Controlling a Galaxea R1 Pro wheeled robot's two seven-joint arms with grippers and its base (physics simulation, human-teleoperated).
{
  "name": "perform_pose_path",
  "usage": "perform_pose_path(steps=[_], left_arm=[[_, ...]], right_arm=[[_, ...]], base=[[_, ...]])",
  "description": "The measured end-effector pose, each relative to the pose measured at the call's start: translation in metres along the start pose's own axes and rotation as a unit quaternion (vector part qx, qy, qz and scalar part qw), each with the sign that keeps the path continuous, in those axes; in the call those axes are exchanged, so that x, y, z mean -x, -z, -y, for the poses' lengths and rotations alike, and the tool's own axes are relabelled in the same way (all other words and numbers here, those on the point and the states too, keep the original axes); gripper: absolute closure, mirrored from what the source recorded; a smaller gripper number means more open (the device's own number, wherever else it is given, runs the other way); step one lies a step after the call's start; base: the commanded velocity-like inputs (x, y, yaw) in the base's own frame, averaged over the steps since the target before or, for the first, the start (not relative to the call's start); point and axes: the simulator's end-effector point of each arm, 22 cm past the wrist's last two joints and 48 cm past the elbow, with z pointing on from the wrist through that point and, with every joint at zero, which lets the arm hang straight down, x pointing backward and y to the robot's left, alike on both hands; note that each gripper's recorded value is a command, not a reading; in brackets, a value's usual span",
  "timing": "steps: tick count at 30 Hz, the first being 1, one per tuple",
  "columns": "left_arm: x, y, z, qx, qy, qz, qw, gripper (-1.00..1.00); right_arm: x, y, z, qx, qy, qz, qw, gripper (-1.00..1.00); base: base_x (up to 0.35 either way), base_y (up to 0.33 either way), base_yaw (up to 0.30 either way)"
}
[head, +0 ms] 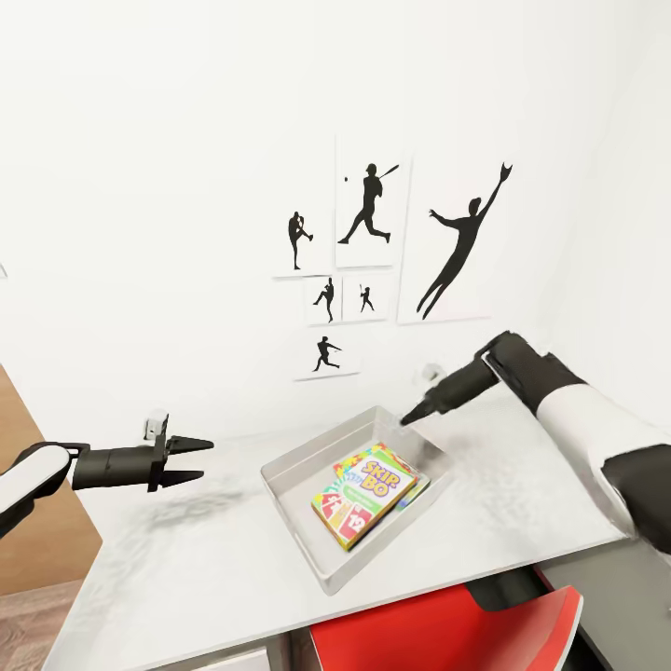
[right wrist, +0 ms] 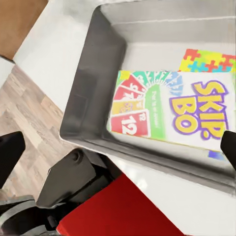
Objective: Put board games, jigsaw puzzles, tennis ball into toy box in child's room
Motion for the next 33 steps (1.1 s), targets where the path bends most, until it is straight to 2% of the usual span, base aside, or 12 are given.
perform_pose_path(steps=[2, 4, 7, 10, 11, 13, 14, 16, 20, 25, 29, 33], left_arm=[[0.0, 0.0, 0.001, -0.002, 0.0, 0.0, 1.0, -1.0], [0.0, 0.0, 0.004, -0.008, 0.0, 0.0, 1.0, -1.0], [0.0, 0.001, 0.007, -0.016, -0.001, 0.0, 0.9999, -1.0], [0.001, 0.003, 0.008, -0.018, -0.001, 0.001, 0.9998, -1.0], [0.001, 0.003, 0.008, -0.019, -0.001, 0.001, 0.9998, -1.0], [0.001, 0.003, 0.008, -0.019, -0.001, 0.001, 0.9998, -1.0], [0.001, 0.003, 0.008, -0.019, -0.001, 0.001, 0.9998, -1.0], [0.001, 0.003, 0.008, -0.019, -0.001, 0.001, 0.9998, -1.0], [0.001, 0.003, 0.008, -0.019, -0.001, 0.001, 0.9998, -1.0], [0.001, 0.003, 0.009, -0.021, 0.0, 0.001, 0.9998, -1.0], [0.0, 0.002, 0.009, -0.021, -0.001, 0.0, 0.9998, -1.0], [0.0, 0.003, 0.012, -0.023, -0.002, 0.001, 0.9997, -1.0]], right_arm=[[0.008, 0.027, 0.01, 0.013, -0.028, 0.065, 0.9974, -1.0], [0.007, 0.049, 0.022, 0.027, -0.057, 0.124, 0.9903, -1.0], [-0.013, 0.081, 0.045, 0.044, -0.107, 0.208, 0.9712, -1.0], [-0.039, 0.1, 0.064, 0.07, -0.154, 0.298, 0.9395, -1.0], [-0.055, 0.106, 0.073, 0.081, -0.175, 0.342, 0.9197, -1.0], [-0.082, 0.114, 0.086, 0.089, -0.202, 0.402, 0.8886, -1.0], [-0.094, 0.117, 0.092, 0.089, -0.21, 0.429, 0.8743, -1.0], [-0.123, 0.12, 0.1, 0.078, -0.211, 0.472, 0.8525, -1.0], [-0.169, 0.103, 0.103, 0.061, -0.216, 0.487, 0.8441, -1.0], [-0.203, 0.098, 0.1, 0.045, -0.213, 0.513, 0.8303, -1.0], [-0.211, 0.116, 0.098, 0.034, -0.2, 0.542, 0.8154, -1.0], [-0.218, 0.12, 0.095, 0.031, -0.199, 0.551, 0.8101, -1.0]], base=[[0.0, 0.0, 0.0], [0.0, 0.0, 0.0], [0.0, 0.0, 0.0], [0.0, 0.0, 0.0], [0.0, 0.0, 0.0], [0.0, 0.0, 0.0], [0.0, 0.0, 0.0], [0.0, 0.0, 0.0], [0.0, 0.0, 0.0], [0.0, 0.0, 0.0], [0.0, 0.0, -0.053], [0.0, 0.0, -0.176]])
